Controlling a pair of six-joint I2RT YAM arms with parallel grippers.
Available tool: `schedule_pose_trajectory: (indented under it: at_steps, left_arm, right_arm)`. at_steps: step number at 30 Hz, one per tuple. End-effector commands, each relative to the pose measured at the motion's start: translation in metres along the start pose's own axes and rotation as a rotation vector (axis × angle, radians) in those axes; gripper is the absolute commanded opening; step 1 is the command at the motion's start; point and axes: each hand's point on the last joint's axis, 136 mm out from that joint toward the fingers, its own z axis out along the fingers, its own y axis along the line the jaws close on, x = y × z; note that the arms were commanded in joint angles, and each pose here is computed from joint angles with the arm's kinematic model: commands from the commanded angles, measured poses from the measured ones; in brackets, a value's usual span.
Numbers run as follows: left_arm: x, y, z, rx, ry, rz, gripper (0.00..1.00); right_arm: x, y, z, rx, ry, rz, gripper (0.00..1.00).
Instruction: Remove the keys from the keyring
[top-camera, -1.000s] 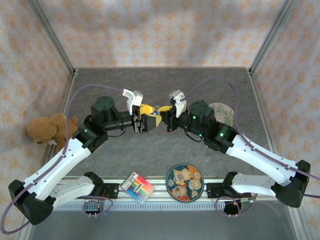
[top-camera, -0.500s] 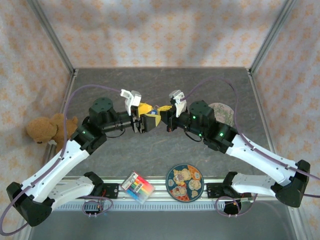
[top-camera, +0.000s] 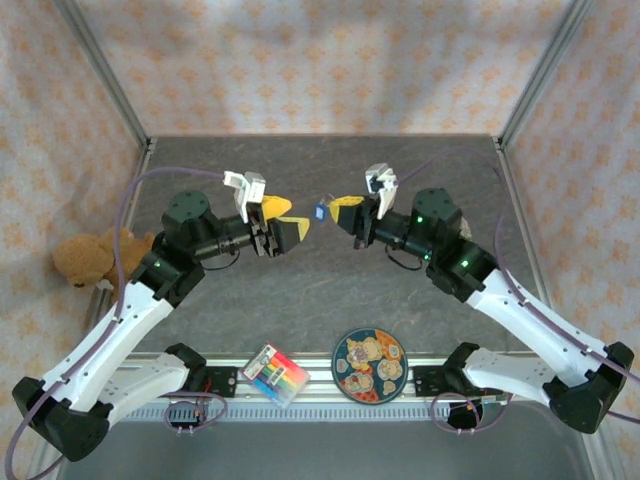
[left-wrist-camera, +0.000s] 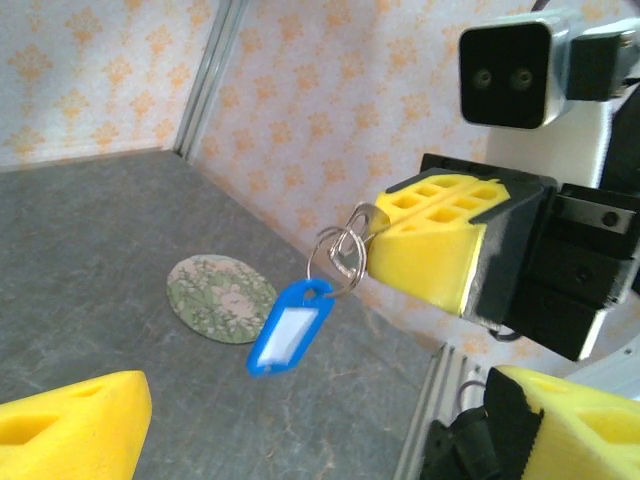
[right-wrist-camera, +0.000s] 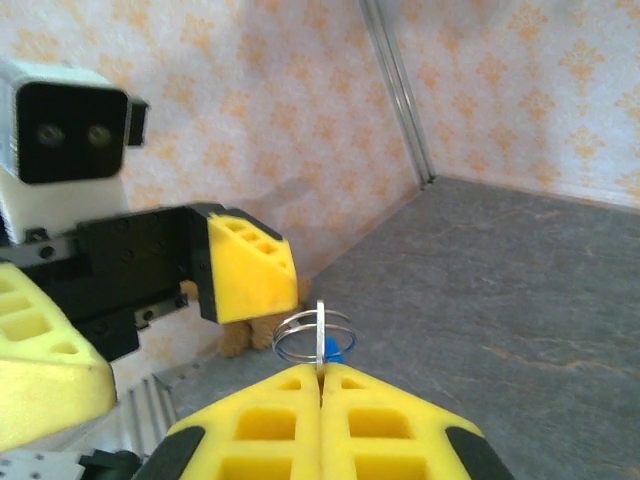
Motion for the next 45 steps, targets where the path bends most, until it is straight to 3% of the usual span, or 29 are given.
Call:
schedule_pose_trajectory:
  at_steps: [1, 6, 14, 34, 45]
  left_arm:
    - [-0.031, -0.022, -0.002, 0.166, -0.075, -0.014, 0.85]
    - [-0.061, -0.021, -0.005, 0.344, -0.164, -0.142, 0.78]
    - [-0.062, -0.034, -0.008, 0.468, -0.153, -0.179, 0.79]
    - [-0.038, -0.056, 0.006, 0.608, -0.075, -0.221, 0.79]
    - [-0.041, -0.062, 0.009, 0.654, -0.075, -0.24, 0.73]
  right_arm:
    - [-0.016, 0.027, -0.008, -0.217, -0.012, 0.05, 0.0]
    - [-0.027, 0.035, -0.011, -0.36, -0.001, 0.077, 0.0]
    - [-0.03, 0.05, -0.007, -0.481, 0.042, 0.067, 0.0]
    - [-0.046, 0.067, -0.011, -0.59, 0.023, 0.102, 0.0]
    - [-0.044, 0.067, -0.012, -0.603, 0.029, 0.116, 0.0]
